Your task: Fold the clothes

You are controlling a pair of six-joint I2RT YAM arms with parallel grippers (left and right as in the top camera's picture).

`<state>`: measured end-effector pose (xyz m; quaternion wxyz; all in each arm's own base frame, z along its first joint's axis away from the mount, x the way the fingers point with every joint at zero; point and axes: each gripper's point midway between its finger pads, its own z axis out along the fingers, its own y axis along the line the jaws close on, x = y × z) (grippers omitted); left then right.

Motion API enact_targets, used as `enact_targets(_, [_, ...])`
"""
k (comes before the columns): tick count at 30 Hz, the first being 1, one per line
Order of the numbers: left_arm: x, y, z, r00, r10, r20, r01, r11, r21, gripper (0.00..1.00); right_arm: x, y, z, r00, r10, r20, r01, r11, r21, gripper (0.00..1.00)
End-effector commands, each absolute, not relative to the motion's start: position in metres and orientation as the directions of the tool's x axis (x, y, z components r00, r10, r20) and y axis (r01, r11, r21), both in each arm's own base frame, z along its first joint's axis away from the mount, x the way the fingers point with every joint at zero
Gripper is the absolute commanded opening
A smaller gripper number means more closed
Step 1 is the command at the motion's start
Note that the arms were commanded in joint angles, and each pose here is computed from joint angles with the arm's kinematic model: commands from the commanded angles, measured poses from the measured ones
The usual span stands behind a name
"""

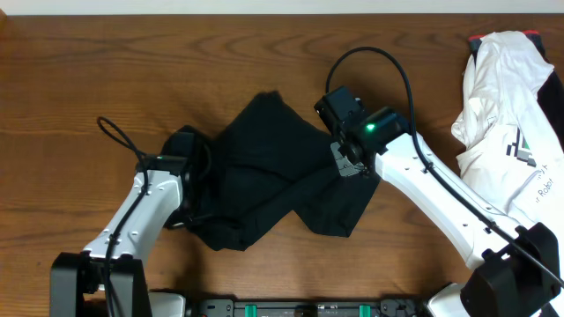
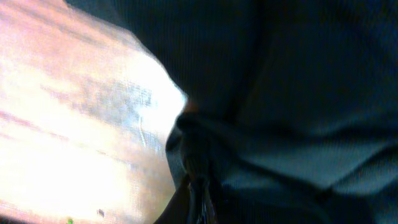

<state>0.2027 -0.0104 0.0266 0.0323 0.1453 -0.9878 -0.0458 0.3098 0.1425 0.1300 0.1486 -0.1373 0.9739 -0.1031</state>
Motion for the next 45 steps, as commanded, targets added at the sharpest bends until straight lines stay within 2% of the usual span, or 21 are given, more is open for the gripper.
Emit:
enact_targets(1, [0.217, -0.014, 0.05, -0.957, -0.29, 0.009, -0.289, 0.955, 0.06, 0.06, 0.313, 0.137, 0.139, -0.915, -0.276, -0.294, -0.205, 0.946, -0.249, 0.01])
enact_targets(7, [0.244, -0.01, 0.141, -0.946, -0.29, -0.145, -0.298, 0.954, 0.04, 0.06, 0.321, 0.125, 0.15, -0.926, -0.159, -0.343, -0.088, 0.973, -0.215, 0.01])
enact_targets(16, [0.255, -0.001, 0.298, -0.84, -0.25, -0.482, -0.267, 0.963, -0.033, 0.06, 0.332, 0.091, 0.226, -0.843, -0.067, -0.534, 0.009, 0.99, -0.139, 0.01])
enact_targets(22, [0.245, 0.0, 0.414, -0.639, -0.255, -0.726, -0.226, 0.964, -0.14, 0.06, 0.328, 0.073, 0.318, -0.692, -0.011, -0.722, 0.038, 0.998, -0.052, 0.01])
enact_targets(26, [0.215, 0.003, 0.493, -0.44, -0.235, -0.867, -0.159, 0.97, -0.182, 0.06, 0.313, 0.073, 0.376, -0.58, 0.023, -0.814, 0.009, 1.0, 0.022, 0.02])
enact_targets(29, [0.178, 0.007, 0.544, -0.272, -0.245, -0.931, -0.118, 0.968, -0.221, 0.06, 0.294, 0.074, 0.416, -0.506, 0.044, -0.861, -0.046, 0.996, 0.078, 0.01])
enact_targets(32, [0.142, 0.011, 0.572, -0.149, -0.26, -0.954, -0.088, 0.965, -0.249, 0.07, 0.273, 0.076, 0.443, -0.464, 0.065, -0.883, -0.099, 0.987, 0.124, 0.01])
enact_targets(37, [0.105, 0.015, 0.584, -0.066, -0.27, -0.961, -0.065, 0.962, -0.265, 0.06, 0.245, 0.078, 0.472, -0.415, 0.09, -0.905, -0.175, 0.969, 0.176, 0.01])
enact_targets(41, [0.114, 0.014, 0.574, -0.119, -0.263, -0.957, -0.081, 0.964, -0.255, 0.06, 0.24, 0.079, 0.474, -0.416, 0.109, -0.903, -0.184, 0.962, 0.201, 0.01])
enact_targets(45, [0.158, 0.009, 0.556, -0.24, -0.234, -0.942, -0.108, 0.971, -0.214, 0.06, 0.257, 0.086, 0.468, -0.436, 0.101, -0.894, -0.179, 0.964, 0.196, 0.01])
